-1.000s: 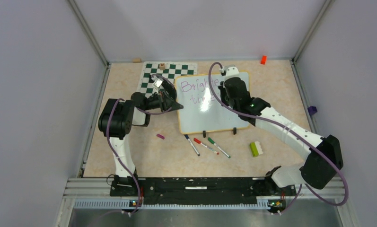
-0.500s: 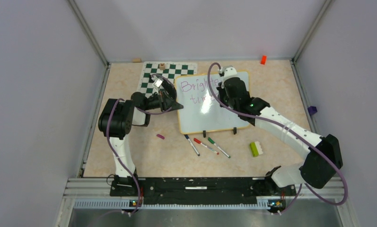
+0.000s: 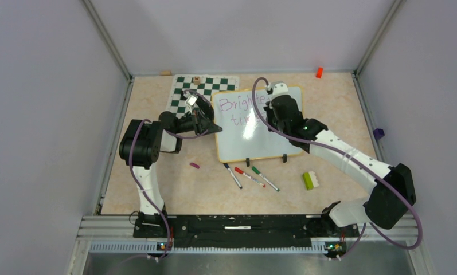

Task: Write a sentence on the whiteboard

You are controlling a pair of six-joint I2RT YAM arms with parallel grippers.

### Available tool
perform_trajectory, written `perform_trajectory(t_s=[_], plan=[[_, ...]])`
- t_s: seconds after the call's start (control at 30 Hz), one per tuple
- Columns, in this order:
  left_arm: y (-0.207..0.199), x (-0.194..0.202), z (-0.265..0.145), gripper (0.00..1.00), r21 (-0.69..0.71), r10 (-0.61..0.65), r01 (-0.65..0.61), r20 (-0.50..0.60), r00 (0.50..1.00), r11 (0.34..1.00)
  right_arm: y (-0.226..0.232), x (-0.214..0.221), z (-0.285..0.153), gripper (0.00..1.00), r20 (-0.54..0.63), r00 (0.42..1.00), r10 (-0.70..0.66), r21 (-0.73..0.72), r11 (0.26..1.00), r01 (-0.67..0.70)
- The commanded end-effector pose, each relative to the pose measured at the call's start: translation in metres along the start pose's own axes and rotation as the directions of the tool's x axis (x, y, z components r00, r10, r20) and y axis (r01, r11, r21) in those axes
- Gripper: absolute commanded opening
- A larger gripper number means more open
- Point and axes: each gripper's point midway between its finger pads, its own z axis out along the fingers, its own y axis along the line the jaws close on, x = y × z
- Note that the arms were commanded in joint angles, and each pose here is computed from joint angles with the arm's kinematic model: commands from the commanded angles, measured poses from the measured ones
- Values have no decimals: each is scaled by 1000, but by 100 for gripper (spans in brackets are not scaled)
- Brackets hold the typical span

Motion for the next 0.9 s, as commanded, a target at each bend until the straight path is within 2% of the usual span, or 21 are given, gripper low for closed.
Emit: perform_trajectory(t_s=[0.0, 0.53, 0.77, 0.87], plan=[[-15, -13, 4, 0, 43, 150, -151, 15, 989, 988, -20, 15, -5, 0, -45, 999, -13, 79, 997, 17], [-15, -12, 4, 0, 44, 148, -148, 13, 989, 988, 16, -3, -7, 0, -11, 1000, 23, -108, 994, -24], [-16, -12, 4, 0, 44, 151, -151, 13, 989, 988, 37, -20, -41, 0, 94, 993, 75, -255, 966, -49], [-16, -13, 4, 0, 44, 152, -152, 14, 988, 987, 52, -11, -47, 0, 113, 993, 32, -224, 974, -6]])
